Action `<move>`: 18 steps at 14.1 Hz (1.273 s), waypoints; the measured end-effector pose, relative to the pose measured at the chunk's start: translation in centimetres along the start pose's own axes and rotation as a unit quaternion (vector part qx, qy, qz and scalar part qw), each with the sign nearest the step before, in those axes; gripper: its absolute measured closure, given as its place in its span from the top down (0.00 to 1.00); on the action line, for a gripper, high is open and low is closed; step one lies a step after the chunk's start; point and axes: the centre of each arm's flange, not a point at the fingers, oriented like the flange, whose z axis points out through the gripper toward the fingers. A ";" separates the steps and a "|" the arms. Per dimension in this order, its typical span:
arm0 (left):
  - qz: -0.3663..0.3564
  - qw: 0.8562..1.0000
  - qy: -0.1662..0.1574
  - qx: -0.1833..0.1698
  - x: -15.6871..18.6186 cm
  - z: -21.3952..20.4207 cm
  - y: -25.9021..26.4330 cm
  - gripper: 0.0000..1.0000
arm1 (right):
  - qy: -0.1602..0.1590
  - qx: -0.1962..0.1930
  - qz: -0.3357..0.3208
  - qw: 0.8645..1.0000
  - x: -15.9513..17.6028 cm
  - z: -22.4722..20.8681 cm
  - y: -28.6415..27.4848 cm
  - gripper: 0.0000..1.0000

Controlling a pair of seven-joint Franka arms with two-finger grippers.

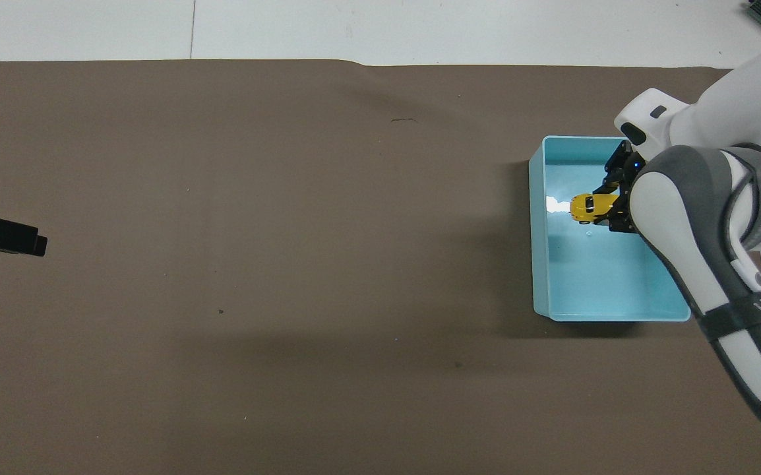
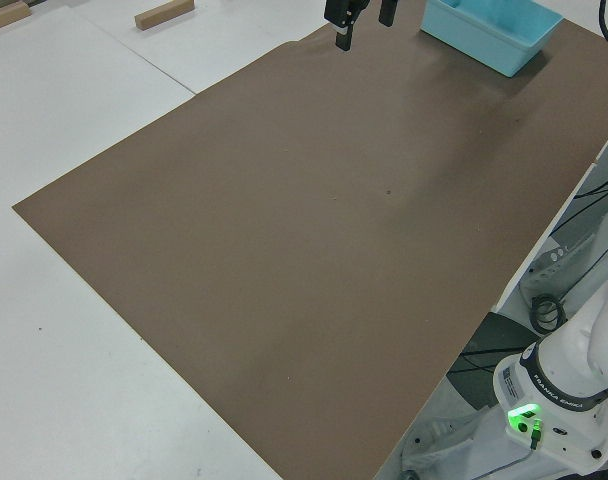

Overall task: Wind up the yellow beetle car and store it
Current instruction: 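Lift the car with the right gripper and carry it over the bin, then lower the car into the bin and open the right gripper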

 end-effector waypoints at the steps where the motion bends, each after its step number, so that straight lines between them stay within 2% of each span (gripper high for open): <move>1: 0.000 1.000 0.000 0.000 0.0 0.0 0.0 1.00 | 0.000 -0.002 -0.001 1.000 -0.7 0.6 -0.6 0.45; 7: 0.000 1.000 0.000 0.000 0.0 0.0 0.0 1.00 | -0.003 -0.037 -0.033 0.999 -2.0 4.0 -3.7 0.45; 12: 0.000 1.000 0.000 0.000 0.0 0.0 0.0 1.00 | -0.003 -0.052 -0.042 0.998 -5.1 6.3 -3.9 0.45; 18: 0.000 1.000 0.000 0.000 0.0 0.0 0.0 1.00 | -0.004 -0.076 -0.045 0.996 -5.2 10.6 -3.9 0.45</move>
